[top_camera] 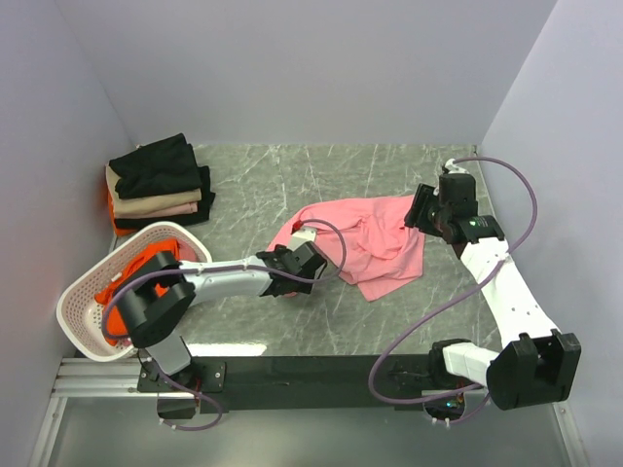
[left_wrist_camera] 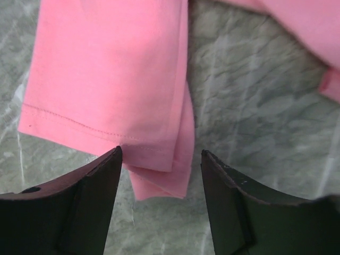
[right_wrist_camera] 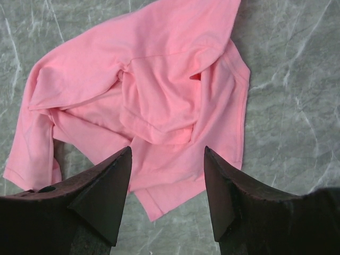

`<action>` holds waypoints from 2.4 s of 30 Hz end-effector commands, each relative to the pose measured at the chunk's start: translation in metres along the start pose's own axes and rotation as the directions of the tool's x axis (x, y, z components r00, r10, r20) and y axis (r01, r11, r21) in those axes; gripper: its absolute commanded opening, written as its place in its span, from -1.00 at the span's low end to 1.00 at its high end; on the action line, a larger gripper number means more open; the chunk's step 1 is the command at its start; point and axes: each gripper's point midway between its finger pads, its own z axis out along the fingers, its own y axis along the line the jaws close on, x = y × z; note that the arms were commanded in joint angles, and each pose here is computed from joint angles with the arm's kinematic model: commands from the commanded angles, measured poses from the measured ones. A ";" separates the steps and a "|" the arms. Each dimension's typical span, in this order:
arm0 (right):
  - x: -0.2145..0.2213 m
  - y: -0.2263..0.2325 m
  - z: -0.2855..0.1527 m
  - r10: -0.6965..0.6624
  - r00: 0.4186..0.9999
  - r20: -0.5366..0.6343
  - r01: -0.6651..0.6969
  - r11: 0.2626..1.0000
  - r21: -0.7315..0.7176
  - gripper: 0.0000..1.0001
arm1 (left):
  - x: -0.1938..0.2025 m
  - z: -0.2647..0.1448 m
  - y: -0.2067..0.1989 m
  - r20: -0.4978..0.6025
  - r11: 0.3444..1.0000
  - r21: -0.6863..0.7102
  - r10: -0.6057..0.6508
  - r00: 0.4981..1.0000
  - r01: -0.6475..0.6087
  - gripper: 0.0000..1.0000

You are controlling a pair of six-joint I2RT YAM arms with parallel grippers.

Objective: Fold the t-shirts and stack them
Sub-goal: Flatten the tshirt out

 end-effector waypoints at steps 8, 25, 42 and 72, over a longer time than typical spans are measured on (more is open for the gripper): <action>-0.010 0.000 -0.008 -0.012 0.998 0.061 0.013 1.000 -0.019 0.27 | -0.018 0.009 -0.002 0.046 0.999 -0.047 0.027 0.999 -0.025 -0.01; -0.003 0.003 -0.001 -0.022 0.999 0.030 0.024 0.999 -0.037 0.27 | -0.024 -0.004 -0.012 0.061 0.997 0.064 0.027 0.998 -0.031 0.14; 0.001 0.004 0.000 -0.030 0.999 0.020 0.031 0.998 -0.047 0.27 | -0.012 0.012 0.001 0.018 0.999 0.006 0.033 0.999 -0.033 0.01; 0.018 -0.002 0.011 -0.019 0.999 -0.039 0.019 1.000 -0.017 0.25 | -0.035 -0.003 0.021 0.061 0.999 -0.051 -0.015 0.998 0.018 -0.99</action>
